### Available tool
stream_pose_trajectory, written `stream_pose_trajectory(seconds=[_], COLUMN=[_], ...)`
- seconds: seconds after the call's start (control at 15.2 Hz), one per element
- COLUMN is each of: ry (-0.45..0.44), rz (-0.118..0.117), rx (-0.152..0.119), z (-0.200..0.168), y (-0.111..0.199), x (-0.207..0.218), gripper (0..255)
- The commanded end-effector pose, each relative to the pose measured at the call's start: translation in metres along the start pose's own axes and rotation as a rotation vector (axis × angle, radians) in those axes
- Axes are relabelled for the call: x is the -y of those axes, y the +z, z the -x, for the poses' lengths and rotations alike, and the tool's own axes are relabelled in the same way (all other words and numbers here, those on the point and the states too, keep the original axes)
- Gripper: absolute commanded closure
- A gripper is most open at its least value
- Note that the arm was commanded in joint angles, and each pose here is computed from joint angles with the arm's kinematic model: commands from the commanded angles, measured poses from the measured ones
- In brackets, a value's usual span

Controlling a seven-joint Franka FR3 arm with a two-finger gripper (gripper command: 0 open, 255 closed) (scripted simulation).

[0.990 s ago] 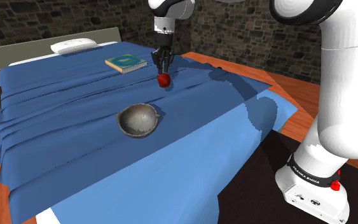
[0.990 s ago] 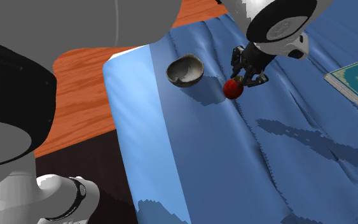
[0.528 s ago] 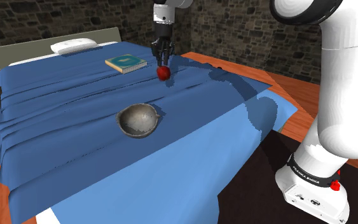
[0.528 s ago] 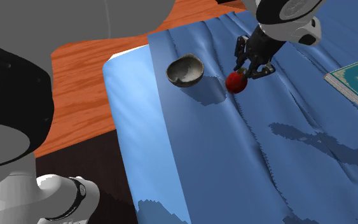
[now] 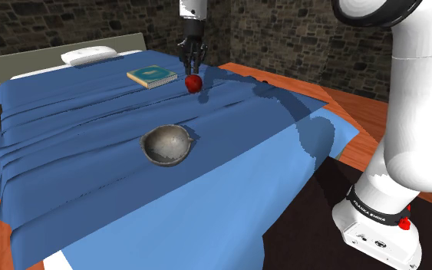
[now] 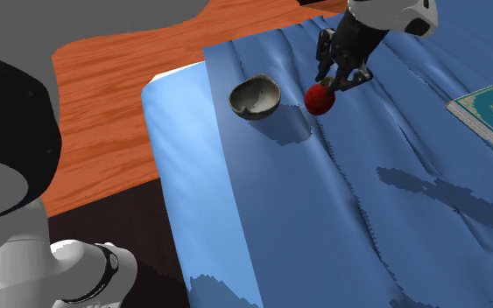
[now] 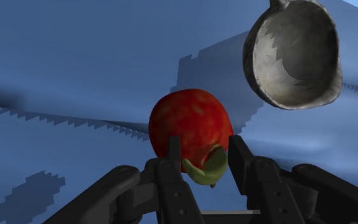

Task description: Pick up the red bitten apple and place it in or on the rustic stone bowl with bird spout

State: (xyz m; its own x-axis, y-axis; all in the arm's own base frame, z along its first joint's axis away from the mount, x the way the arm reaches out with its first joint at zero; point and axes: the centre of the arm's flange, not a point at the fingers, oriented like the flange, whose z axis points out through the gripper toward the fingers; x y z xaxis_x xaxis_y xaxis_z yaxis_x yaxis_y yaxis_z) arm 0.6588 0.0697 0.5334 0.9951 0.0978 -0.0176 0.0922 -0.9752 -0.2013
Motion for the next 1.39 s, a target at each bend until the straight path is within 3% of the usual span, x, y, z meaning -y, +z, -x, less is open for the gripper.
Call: stream_pose_trajectory(seconds=[0.0, 0.99, 1.32], ry=[0.0, 0.0, 0.0], rz=[0.0, 0.0, 0.0], rx=[0.0, 0.0, 0.0], z=[0.009, 0.075, 0.075], y=[-0.001, 0.007, 0.033], x=[0.023, 0.208, 0.203], gripper=[255, 255, 255])
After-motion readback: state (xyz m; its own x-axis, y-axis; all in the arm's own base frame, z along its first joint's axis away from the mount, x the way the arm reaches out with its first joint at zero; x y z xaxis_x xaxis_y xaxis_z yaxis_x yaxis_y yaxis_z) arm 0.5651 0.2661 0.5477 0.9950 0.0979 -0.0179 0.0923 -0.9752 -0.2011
